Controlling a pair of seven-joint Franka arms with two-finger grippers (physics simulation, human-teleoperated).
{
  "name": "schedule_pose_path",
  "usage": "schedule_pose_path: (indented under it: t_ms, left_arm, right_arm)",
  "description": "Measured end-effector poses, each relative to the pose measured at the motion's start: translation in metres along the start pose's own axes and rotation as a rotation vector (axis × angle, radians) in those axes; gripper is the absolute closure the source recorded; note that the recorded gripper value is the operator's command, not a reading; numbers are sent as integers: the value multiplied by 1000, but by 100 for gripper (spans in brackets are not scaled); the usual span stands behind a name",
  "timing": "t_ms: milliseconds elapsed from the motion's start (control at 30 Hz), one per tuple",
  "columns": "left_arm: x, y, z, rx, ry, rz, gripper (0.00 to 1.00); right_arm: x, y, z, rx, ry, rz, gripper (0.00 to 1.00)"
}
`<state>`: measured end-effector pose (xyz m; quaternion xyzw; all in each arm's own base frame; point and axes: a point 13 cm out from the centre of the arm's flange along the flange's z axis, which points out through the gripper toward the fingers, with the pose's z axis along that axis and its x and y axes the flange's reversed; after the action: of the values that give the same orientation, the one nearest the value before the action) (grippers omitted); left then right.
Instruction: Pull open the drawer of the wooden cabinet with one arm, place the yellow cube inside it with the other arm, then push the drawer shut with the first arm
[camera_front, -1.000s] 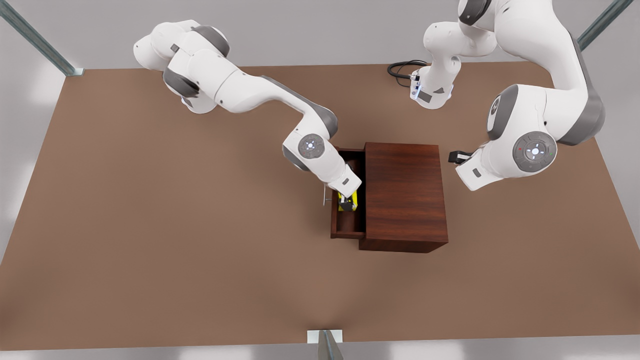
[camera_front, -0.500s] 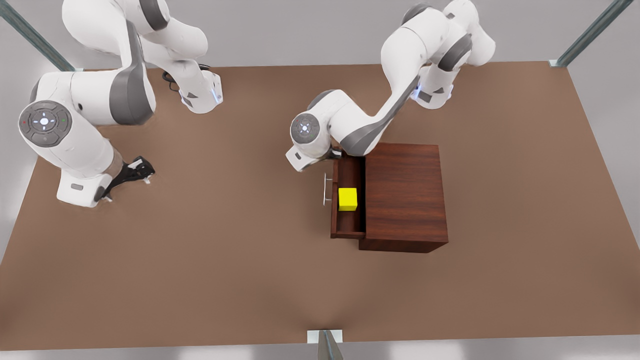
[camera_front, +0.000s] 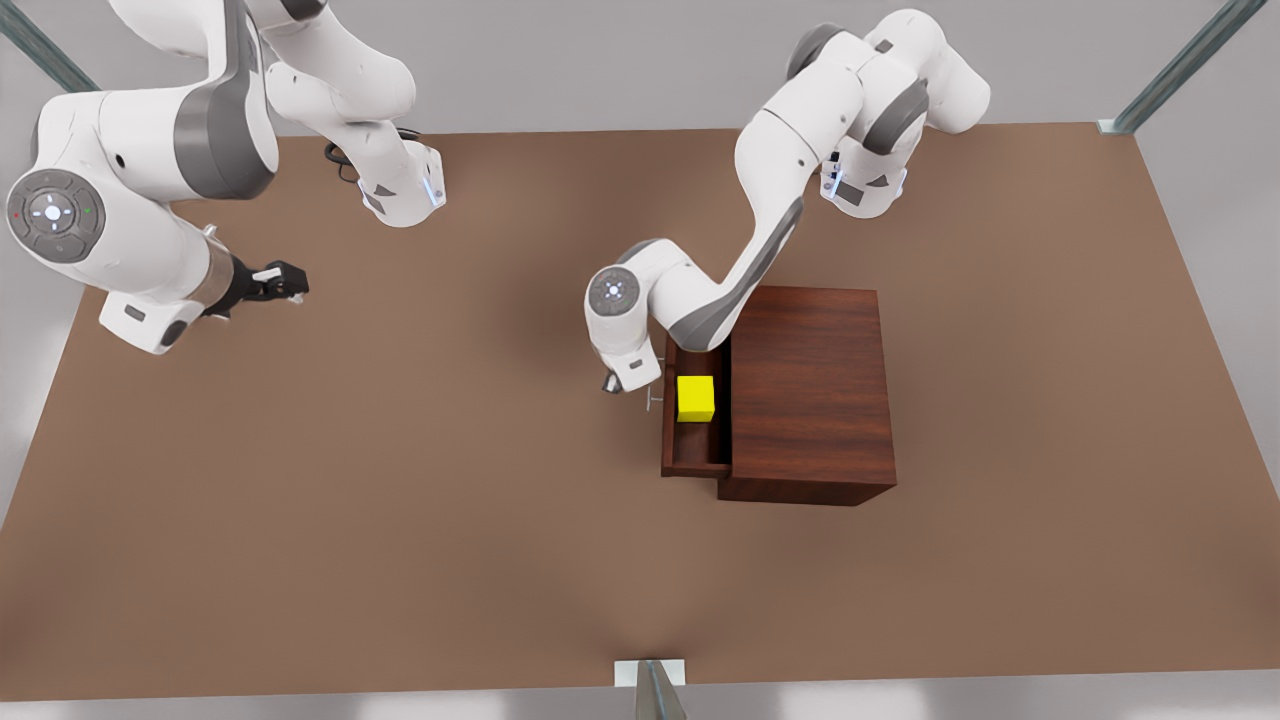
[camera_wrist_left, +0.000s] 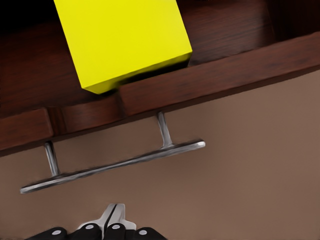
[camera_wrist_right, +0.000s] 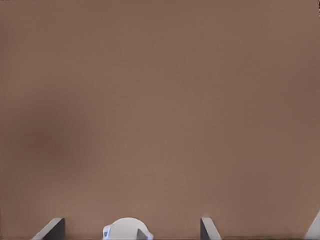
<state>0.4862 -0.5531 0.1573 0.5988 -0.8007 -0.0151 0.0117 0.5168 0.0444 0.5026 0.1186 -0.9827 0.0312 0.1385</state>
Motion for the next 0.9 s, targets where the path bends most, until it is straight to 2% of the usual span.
schedule_pose_path:
  t_ms: [167, 333, 900]
  left_arm:
    - [8, 15, 17, -27, 6, -210, 79]
    - [1, 21, 24, -63, -2, -336, 79]
    - [-67, 7, 14, -162, 28, -567, 79]
  right_arm:
    - [-1, 0, 4, -3, 10, 46, 0]
    - [-2, 1, 6, -5, 15, 81, 0]
    - [-4, 6, 9, -24, 24, 134, 0]
